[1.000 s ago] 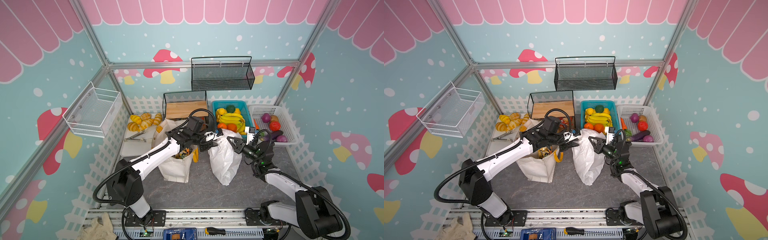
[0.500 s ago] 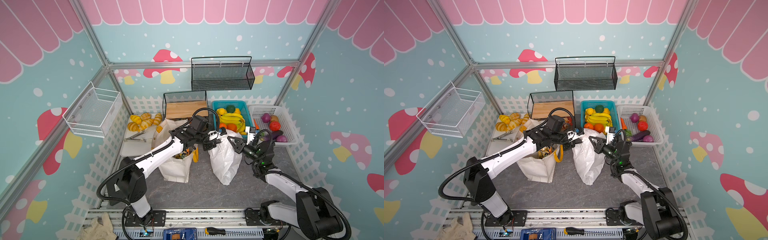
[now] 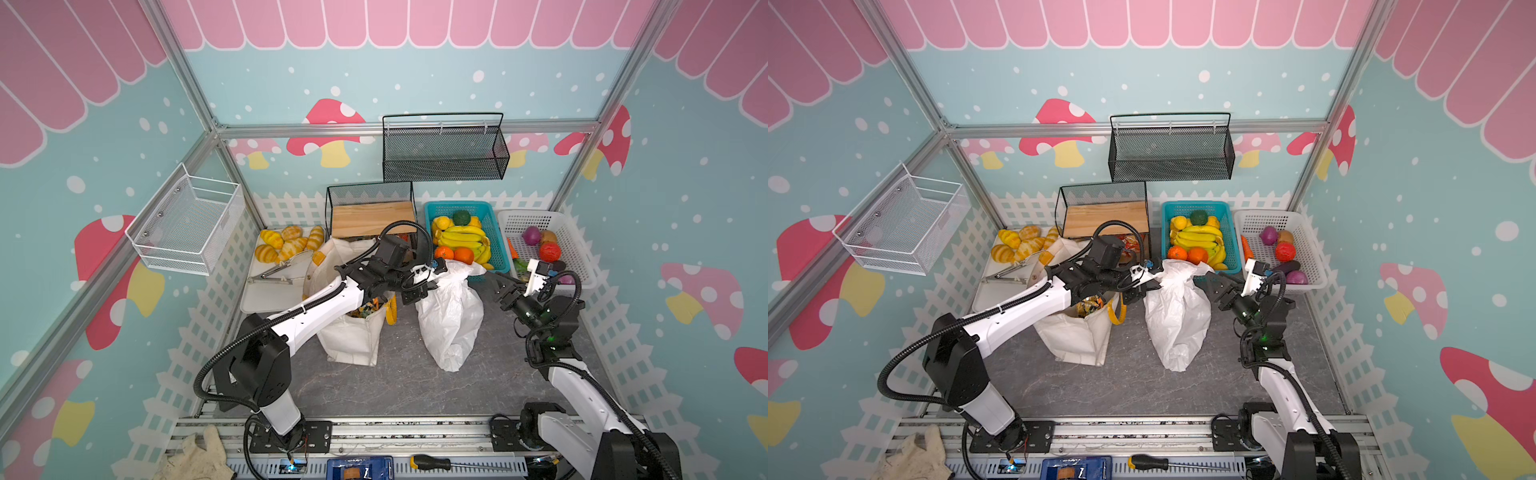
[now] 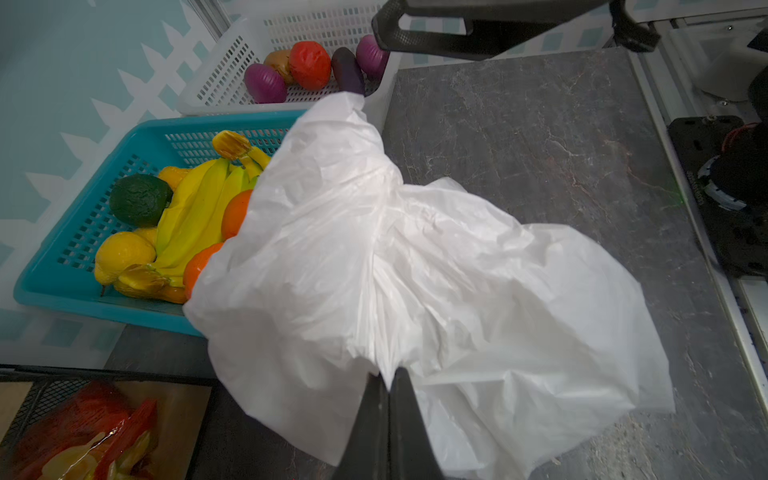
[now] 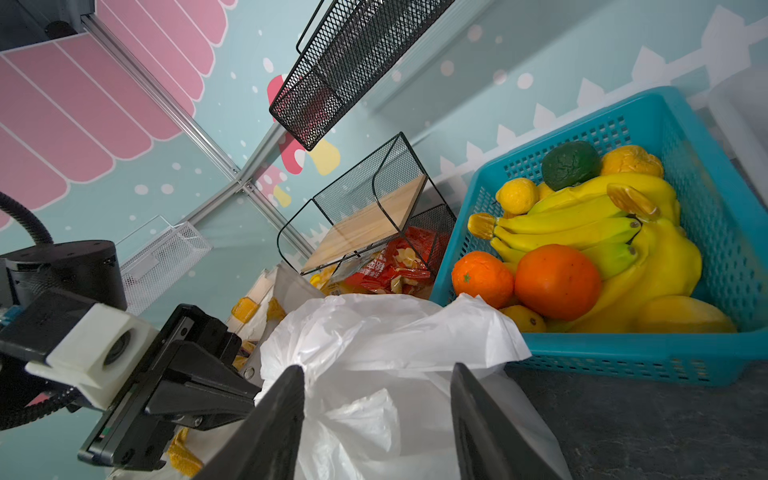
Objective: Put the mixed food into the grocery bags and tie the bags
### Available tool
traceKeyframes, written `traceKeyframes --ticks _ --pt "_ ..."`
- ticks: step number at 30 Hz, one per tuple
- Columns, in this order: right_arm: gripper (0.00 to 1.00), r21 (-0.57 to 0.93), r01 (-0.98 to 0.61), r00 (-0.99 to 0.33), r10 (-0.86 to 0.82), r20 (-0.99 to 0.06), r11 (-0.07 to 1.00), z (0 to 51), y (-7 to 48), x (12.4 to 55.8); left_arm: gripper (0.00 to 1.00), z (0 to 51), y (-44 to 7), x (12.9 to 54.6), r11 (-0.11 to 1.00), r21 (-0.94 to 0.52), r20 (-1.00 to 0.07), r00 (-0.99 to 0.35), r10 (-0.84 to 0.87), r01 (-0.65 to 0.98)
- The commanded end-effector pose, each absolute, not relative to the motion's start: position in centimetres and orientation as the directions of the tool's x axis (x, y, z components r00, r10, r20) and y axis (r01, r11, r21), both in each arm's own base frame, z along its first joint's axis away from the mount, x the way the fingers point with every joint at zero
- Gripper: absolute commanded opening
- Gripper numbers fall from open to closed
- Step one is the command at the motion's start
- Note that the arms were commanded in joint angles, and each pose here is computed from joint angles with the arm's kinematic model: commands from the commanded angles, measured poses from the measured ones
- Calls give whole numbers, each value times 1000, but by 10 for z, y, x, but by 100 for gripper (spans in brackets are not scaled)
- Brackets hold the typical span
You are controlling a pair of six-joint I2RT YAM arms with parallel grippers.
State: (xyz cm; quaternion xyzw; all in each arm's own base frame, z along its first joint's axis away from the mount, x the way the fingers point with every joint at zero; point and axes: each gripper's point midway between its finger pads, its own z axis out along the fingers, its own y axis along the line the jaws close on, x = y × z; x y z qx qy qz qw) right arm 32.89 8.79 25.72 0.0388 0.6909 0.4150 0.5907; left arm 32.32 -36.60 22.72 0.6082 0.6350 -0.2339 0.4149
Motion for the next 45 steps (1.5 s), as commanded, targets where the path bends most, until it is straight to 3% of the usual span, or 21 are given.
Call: traceKeyframes --ticks 1,5,15,31,35,45 --pt "68 678 -391 -329 594 -734 622 252 84 338 0 248 -368 318 125 257 -832 154 533 958" --pt "76 709 -347 -345 620 -705 613 242 82 354 0 249 -368 318 124 256 -835 155 528 959" --pt "73 813 -327 -441 683 -583 482 224 92 384 0 250 -369 318 123 254 -837 155 525 959" --pt "21 867 -351 -458 743 -488 353 221 104 401 0 248 -368 320 132 266 -832 158 532 955" --pt "0 853 -332 -400 760 -513 402 220 94 401 0 250 -366 318 137 270 -833 160 530 953" --pt "0 654 -67 -180 636 -751 753 201 34 398 0 258 -344 319 232 268 -834 104 542 935"
